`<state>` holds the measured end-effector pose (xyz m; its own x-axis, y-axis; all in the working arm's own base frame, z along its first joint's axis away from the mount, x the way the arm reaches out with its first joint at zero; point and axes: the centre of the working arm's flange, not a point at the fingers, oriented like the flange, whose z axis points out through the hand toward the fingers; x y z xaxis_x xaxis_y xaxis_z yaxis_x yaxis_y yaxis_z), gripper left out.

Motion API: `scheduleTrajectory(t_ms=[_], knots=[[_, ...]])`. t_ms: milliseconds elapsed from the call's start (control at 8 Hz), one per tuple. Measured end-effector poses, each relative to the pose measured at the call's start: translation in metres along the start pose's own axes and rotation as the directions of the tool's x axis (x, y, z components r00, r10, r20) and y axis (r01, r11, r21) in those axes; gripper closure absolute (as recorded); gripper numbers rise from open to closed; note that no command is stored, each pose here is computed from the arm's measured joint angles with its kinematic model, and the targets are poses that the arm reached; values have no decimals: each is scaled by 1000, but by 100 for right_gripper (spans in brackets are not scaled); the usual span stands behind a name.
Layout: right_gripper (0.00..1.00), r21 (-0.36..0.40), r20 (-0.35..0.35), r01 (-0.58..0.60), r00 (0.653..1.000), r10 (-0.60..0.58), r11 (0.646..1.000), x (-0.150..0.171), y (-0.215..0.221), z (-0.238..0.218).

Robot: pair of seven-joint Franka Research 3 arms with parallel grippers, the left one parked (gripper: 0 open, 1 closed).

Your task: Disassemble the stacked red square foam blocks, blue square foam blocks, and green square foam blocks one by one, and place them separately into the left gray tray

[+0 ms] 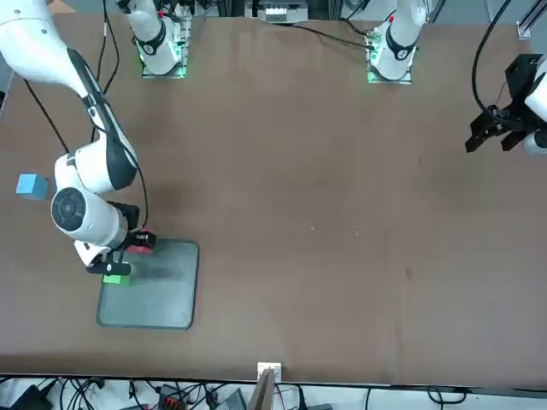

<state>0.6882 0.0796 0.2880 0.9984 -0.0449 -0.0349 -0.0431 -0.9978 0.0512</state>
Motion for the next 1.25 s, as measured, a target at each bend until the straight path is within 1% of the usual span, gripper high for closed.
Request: scheduleTrajectory(t_ms=[375,625,875,1250], knots=[[22,42,-40,2,999,0,999,7,-4,17],[22,40,-42,5,999,-3,999,9,0,32],[22,29,-75,5,997,-3,1000,16,13,55],[22,60,-102,-4,995,11,998,19,8,76]])
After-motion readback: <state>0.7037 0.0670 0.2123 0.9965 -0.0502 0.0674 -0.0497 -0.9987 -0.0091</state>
